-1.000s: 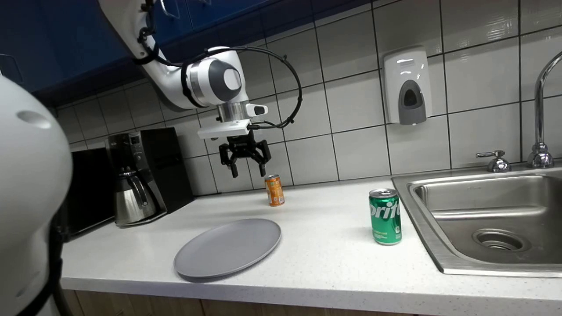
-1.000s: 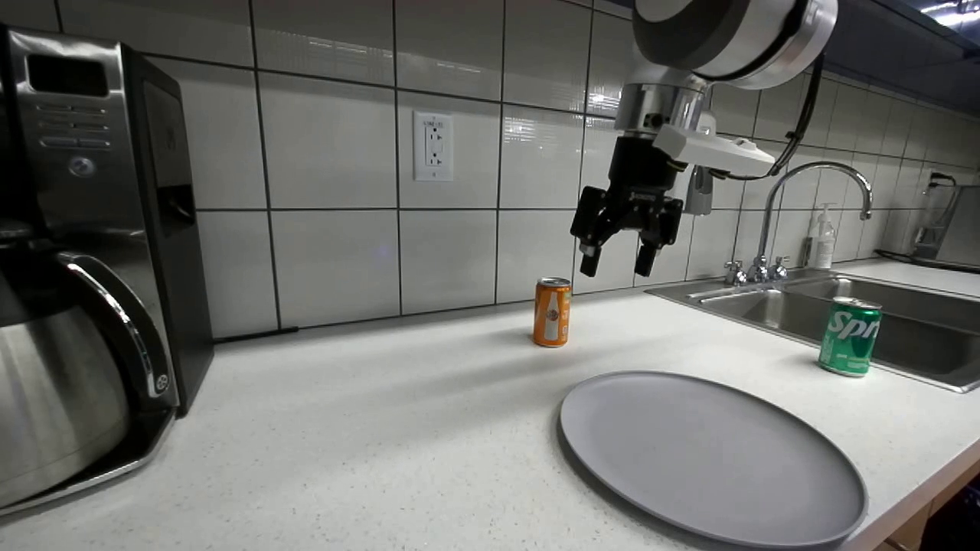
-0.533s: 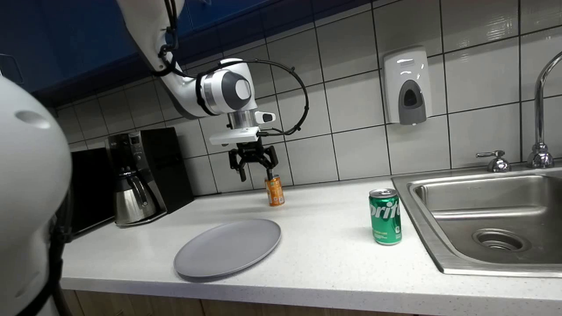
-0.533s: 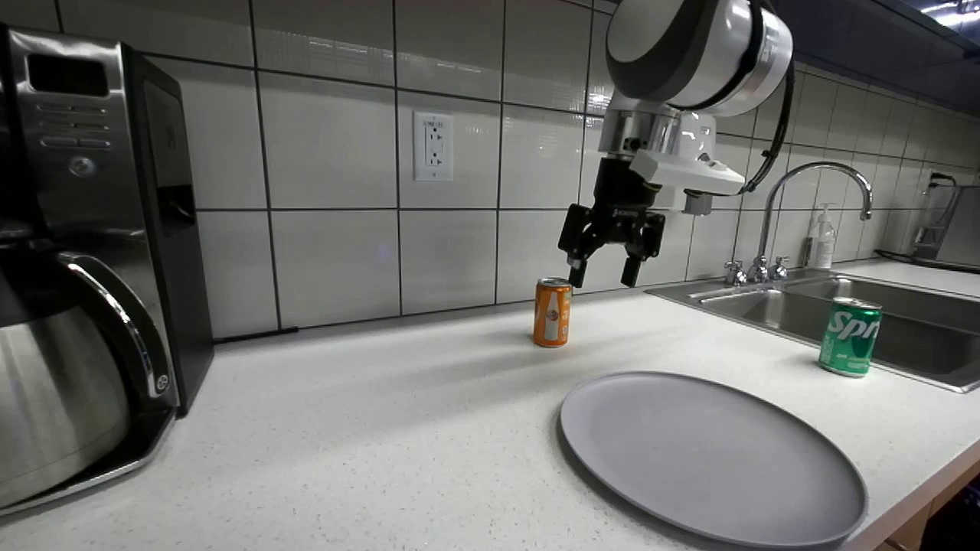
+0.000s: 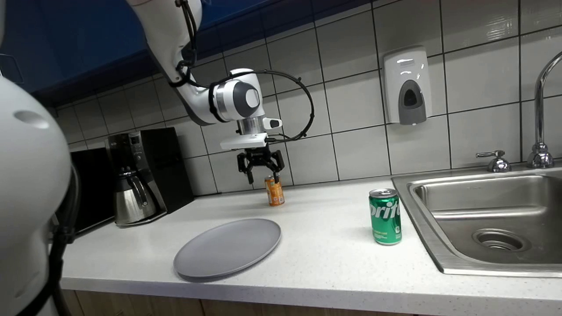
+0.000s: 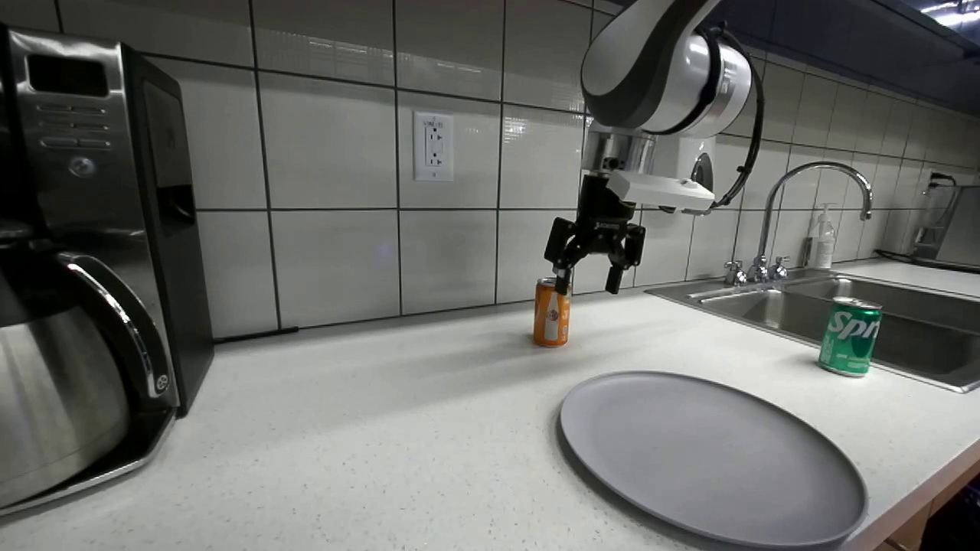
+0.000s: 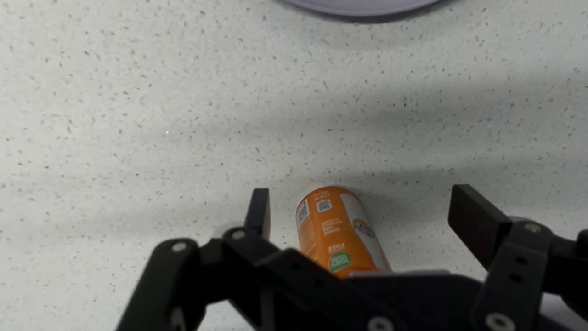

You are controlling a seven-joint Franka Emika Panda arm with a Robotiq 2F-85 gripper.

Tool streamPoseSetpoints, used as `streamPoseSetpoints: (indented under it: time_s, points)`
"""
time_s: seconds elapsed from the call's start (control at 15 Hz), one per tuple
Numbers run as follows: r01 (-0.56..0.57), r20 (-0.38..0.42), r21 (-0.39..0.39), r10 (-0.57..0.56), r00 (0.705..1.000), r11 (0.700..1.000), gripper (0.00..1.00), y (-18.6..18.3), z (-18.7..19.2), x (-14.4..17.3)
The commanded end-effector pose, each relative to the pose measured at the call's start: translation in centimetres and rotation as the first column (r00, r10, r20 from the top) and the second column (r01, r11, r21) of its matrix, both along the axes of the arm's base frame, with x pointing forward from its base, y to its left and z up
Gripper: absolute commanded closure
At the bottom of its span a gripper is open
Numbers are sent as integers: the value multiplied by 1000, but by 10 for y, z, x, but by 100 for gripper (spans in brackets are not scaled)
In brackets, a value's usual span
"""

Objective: Put the cans on the grey plate

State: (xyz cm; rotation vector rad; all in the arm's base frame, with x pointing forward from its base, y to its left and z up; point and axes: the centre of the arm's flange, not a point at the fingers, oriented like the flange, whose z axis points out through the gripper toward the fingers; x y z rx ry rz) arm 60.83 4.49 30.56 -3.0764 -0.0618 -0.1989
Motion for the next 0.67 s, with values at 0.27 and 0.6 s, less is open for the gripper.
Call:
streamPoseSetpoints:
  time_s: [0.27, 0.6]
  points:
    - [2, -18, -15, -2, 1000, 1000, 0, 0, -7, 40]
    - [4, -20, -16, -4, 1000, 1000, 0, -3, -11, 55]
